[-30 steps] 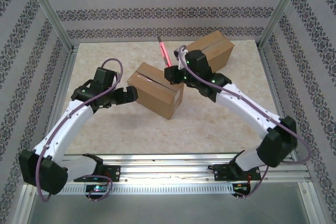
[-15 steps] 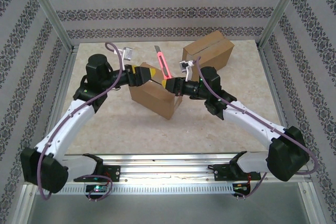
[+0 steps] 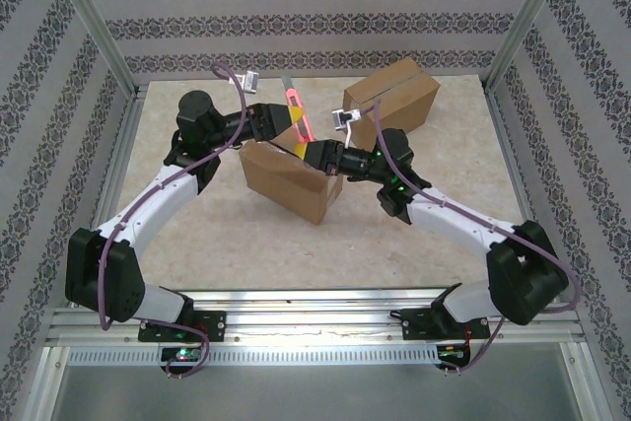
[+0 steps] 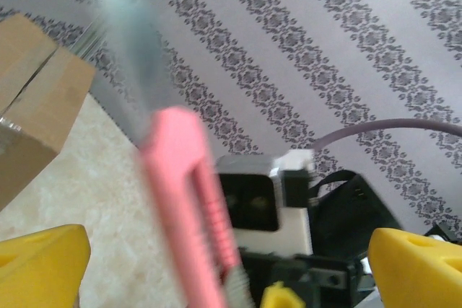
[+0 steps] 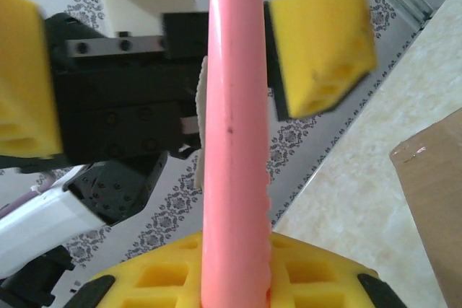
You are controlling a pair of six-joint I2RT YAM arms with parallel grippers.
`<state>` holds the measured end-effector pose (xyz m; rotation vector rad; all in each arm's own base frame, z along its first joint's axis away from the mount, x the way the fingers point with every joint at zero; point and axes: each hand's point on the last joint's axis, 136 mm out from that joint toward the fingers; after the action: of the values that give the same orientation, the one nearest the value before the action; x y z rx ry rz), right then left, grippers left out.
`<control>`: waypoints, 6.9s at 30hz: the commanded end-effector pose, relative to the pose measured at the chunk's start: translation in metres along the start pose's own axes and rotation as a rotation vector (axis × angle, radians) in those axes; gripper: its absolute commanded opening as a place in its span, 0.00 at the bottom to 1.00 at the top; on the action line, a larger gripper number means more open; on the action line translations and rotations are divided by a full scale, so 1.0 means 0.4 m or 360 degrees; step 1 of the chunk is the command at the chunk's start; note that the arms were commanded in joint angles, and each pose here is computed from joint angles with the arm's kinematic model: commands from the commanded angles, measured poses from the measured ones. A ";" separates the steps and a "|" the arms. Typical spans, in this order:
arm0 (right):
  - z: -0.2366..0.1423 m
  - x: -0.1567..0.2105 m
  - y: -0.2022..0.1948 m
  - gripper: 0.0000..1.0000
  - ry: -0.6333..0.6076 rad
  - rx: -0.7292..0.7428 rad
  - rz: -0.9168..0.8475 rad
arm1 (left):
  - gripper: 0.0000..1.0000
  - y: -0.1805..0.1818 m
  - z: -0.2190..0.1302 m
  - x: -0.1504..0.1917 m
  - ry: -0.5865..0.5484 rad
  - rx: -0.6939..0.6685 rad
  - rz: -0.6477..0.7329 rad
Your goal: Unpack the express box
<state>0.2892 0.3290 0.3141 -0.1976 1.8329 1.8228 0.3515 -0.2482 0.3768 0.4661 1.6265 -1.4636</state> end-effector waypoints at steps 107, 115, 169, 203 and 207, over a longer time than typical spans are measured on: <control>0.026 -0.042 0.065 0.00 -0.0315 -0.0206 0.0005 | 0.00 -0.019 -0.030 0.020 -0.0132 -0.0074 -0.0264; 0.004 -0.050 0.065 0.00 -0.0377 -0.0154 -0.0009 | 0.85 -0.014 -0.038 0.018 -0.0101 -0.0132 -0.0209; -0.198 0.008 -0.404 0.00 -0.0638 0.1266 -0.0131 | 1.00 0.565 -0.166 0.221 0.0408 -0.1193 -0.0173; -0.180 -0.007 -0.392 0.00 -0.0580 0.1172 -0.0102 | 0.94 0.617 -0.223 0.421 0.0620 -0.1485 -0.0041; -0.213 0.001 -0.339 0.00 -0.0536 0.1120 -0.0121 | 0.93 0.621 -0.230 0.441 0.0654 -0.1492 -0.0065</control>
<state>0.3403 0.2353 0.1622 0.3667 2.0847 0.9157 0.4495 -0.1492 0.1595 0.1671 2.1623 -0.5110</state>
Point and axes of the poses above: each hand's point on the last joint's axis, 136 mm out from that joint toward the fingers, its own z axis out along the fingers, its own y axis along the line the jaws close on, x = y × z, and after that the axes turned 8 degrees about z, right-handed
